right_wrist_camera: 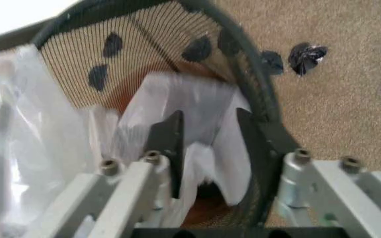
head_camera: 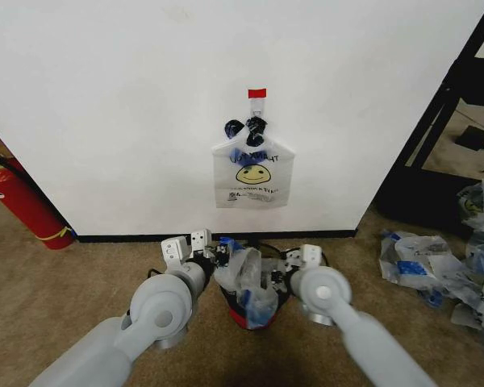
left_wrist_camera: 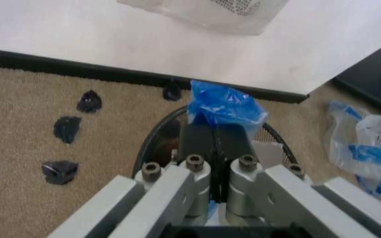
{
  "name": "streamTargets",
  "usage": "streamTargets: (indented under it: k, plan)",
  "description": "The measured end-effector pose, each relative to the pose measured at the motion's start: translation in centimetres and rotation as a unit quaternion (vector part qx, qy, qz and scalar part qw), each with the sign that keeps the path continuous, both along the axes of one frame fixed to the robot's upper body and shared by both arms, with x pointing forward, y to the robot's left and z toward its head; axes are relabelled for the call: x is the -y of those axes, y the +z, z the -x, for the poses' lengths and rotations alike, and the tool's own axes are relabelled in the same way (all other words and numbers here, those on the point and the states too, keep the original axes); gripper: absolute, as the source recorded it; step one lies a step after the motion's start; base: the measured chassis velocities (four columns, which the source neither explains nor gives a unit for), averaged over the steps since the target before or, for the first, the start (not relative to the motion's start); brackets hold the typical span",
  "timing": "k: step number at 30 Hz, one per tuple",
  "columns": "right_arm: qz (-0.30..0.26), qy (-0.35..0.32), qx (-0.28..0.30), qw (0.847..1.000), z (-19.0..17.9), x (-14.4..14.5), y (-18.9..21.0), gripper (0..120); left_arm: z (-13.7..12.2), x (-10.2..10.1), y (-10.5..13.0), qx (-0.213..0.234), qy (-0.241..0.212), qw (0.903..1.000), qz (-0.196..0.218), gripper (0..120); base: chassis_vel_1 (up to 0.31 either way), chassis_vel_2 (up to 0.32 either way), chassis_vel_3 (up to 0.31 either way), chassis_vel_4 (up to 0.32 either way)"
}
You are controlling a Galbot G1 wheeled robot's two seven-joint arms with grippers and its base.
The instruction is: Pick up the garbage bag from the wall and place it over the trash bin.
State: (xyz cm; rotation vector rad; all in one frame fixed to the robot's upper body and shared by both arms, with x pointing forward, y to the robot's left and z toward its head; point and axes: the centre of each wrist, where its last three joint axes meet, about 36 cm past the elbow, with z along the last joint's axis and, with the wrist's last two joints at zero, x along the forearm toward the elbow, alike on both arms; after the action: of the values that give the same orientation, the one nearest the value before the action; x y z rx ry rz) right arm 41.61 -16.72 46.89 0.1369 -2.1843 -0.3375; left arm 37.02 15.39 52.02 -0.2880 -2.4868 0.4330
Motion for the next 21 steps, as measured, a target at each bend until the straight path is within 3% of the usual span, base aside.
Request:
streamTargets:
  k: [3,6,12,17,21]
  plan:
    - [-0.018,-0.009,0.009,1.0,0.3,1.6,0.5,47,-0.1,0.0,0.1,0.003,0.001,1.0,0.0,0,0.0,0.0,0.0,0.0]
    - [-0.029,-0.012,0.019,0.999,0.6,2.5,1.1,54,-0.2,0.0,0.2,0.003,0.001,1.0,0.0,0,0.0,0.0,0.0,0.0]
    - [-0.092,-0.014,0.08,0.992,4.7,8.7,5.3,82,0.4,0.2,0.3,0.005,-0.001,1.0,0.005,0,0.0,0.0,0.0,0.0]
    - [-0.123,-0.003,0.122,0.985,5.8,10.2,7.2,97,1.7,0.0,0.5,0.016,0.009,0.9998,0.009,0,0.0,0.0,0.0,0.0]
    - [-0.106,-0.008,0.108,0.989,8.1,10.9,8.9,100,1.7,0.6,0.4,0.018,0.013,0.9995,0.022,0,0.0,0.0,0.0,0.0]
